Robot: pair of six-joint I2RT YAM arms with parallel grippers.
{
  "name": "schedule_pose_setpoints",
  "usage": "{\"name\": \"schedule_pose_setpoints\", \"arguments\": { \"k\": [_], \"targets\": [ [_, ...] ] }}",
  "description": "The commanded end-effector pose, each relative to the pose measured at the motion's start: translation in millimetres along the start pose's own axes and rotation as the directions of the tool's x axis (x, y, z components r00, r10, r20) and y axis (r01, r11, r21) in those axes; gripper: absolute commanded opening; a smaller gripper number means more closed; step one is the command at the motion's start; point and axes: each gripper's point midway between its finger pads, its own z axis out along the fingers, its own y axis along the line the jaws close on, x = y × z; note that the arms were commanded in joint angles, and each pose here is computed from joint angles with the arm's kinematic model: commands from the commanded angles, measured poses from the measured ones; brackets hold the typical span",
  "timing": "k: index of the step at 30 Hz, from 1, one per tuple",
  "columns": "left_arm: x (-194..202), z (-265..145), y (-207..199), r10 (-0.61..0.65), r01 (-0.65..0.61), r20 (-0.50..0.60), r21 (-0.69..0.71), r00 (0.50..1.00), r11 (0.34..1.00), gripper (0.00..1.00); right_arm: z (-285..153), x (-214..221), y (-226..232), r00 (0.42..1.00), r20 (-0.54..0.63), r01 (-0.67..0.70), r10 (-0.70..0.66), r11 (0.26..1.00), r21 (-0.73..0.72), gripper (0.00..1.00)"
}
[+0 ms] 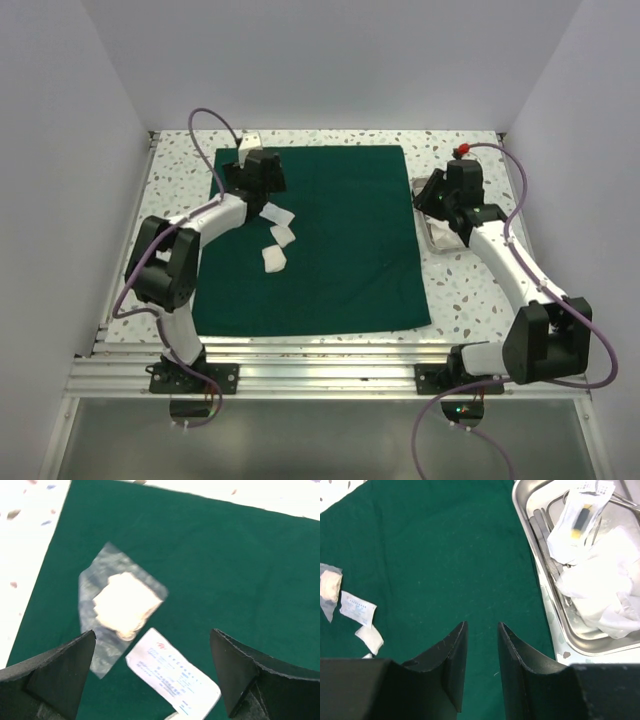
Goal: Prepare the surgical pack
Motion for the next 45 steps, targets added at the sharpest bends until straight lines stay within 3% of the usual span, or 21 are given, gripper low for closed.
{"name": "schedule_pose_setpoints", "arguments": {
  "k": [1,5,12,19,23,38,45],
  "targets": [
    [4,12,23,-0.206,0.201,-0.033,-0.119,0.978,0.972,1.0,2,-10,16,0.999,0.034,0.02,-0.018,0.999,-0.04,0.35],
    [17,20,58,-0.309,0.288,-0.055,-0.237,0.95,0.928,0.99,5,-7,17,0.999,0.028,0.028,-0.027,0.999,-0.038,0.35],
    [33,42,69,-0.334,0.301,-0.112,-0.237,0.936,0.924,0.9,9,-4,19,0.999,0.021,0.029,-0.028,0.999,-0.045,0.35],
    [36,60,64,-0.343,0.313,-0.12,-0.216,0.932,0.925,0.65,9,-3,20,0.999,0.023,0.035,-0.034,0.999,-0.039,0.35],
    [41,65,68,-0.348,0.314,-0.125,-0.232,0.929,0.921,0.6,9,-3,20,0.999,0.023,0.035,-0.034,0.999,-0.039,0.36],
    [45,62,66,-0.363,0.322,-0.149,-0.244,0.92,0.915,0.66,11,-3,26,0.999,0.019,0.032,-0.031,0.998,-0.055,0.36],
    [47,65,68,-0.378,0.321,-0.175,-0.284,0.909,0.904,0.58,6,-6,26,0.999,0.031,0.033,-0.032,0.998,-0.053,0.36]
  ]
}}
